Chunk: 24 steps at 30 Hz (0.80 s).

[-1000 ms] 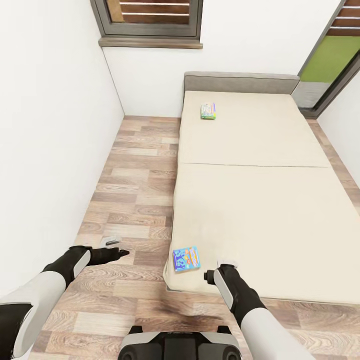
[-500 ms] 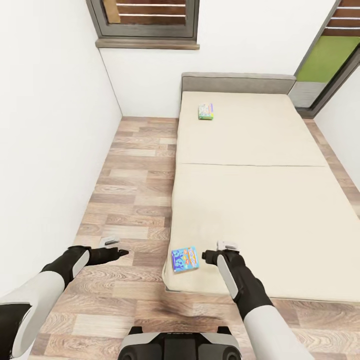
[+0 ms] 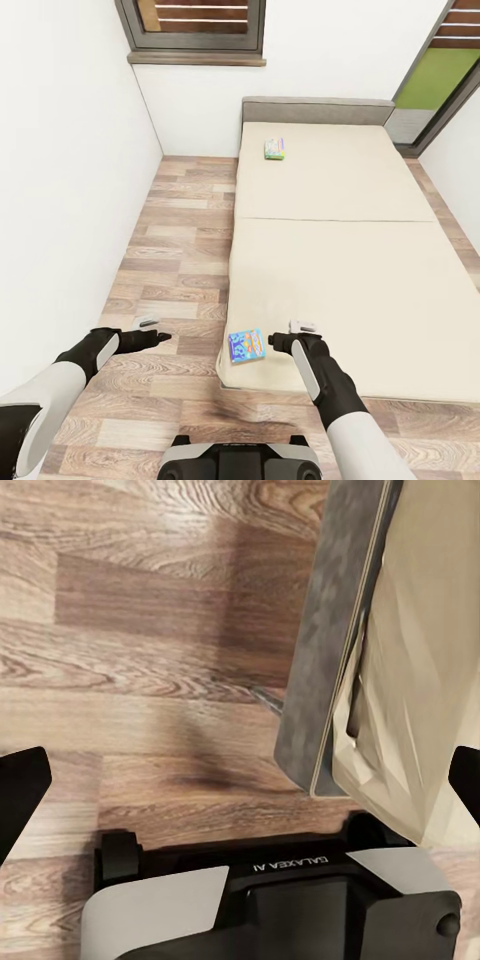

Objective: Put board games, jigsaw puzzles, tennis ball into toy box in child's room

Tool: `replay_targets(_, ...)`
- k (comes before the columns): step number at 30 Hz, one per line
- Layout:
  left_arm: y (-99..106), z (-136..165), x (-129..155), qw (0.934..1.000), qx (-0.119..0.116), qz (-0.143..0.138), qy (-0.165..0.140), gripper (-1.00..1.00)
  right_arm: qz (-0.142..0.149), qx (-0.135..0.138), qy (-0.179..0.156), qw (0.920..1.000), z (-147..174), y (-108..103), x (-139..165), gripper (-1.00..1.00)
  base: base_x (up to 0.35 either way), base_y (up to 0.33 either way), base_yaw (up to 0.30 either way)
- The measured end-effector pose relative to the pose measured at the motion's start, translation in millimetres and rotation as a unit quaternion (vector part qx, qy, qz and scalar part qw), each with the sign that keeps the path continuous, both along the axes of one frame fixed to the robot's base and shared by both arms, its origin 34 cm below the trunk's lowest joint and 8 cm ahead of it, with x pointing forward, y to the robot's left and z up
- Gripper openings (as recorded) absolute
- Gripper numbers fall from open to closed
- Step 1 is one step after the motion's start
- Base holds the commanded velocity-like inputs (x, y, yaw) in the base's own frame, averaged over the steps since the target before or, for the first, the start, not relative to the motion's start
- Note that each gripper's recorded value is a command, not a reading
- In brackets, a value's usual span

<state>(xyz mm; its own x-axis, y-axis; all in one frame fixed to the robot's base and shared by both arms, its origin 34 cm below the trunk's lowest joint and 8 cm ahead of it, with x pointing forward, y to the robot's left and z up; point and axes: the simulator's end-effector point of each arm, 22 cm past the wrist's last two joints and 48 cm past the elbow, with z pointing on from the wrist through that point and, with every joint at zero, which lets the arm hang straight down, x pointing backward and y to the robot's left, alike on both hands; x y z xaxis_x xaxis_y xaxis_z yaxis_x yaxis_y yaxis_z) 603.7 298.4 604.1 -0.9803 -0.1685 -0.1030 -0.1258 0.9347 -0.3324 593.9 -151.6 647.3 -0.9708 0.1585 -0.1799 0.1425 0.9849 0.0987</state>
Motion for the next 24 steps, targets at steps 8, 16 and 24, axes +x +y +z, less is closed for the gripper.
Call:
replay_targets(8, -0.2, -0.2, -0.1, 1.0000, 0.001, 0.000, 0.000, 1.00, 0.000, -0.001, 0.000, 1.0000, -0.3, -0.8, -0.3, 1.00, 0.000, 0.000, 0.000)
replay_targets(16, -0.2, -0.5, -0.5, 1.0000, 0.002, -0.001, 0.001, 1.00, 0.000, -0.002, 0.000, 1.0000, -0.8, -1.5, -0.7, 1.00, 0.000, 0.000, 0.000)
replay_targets(24, -0.1, -0.4, 0.0, 1.0000, 0.002, -0.001, 0.000, 1.00, 0.000, -0.004, 0.004, 1.0000, -3.4, -2.5, -3.9, 1.00, 0.000, 0.000, 0.000)
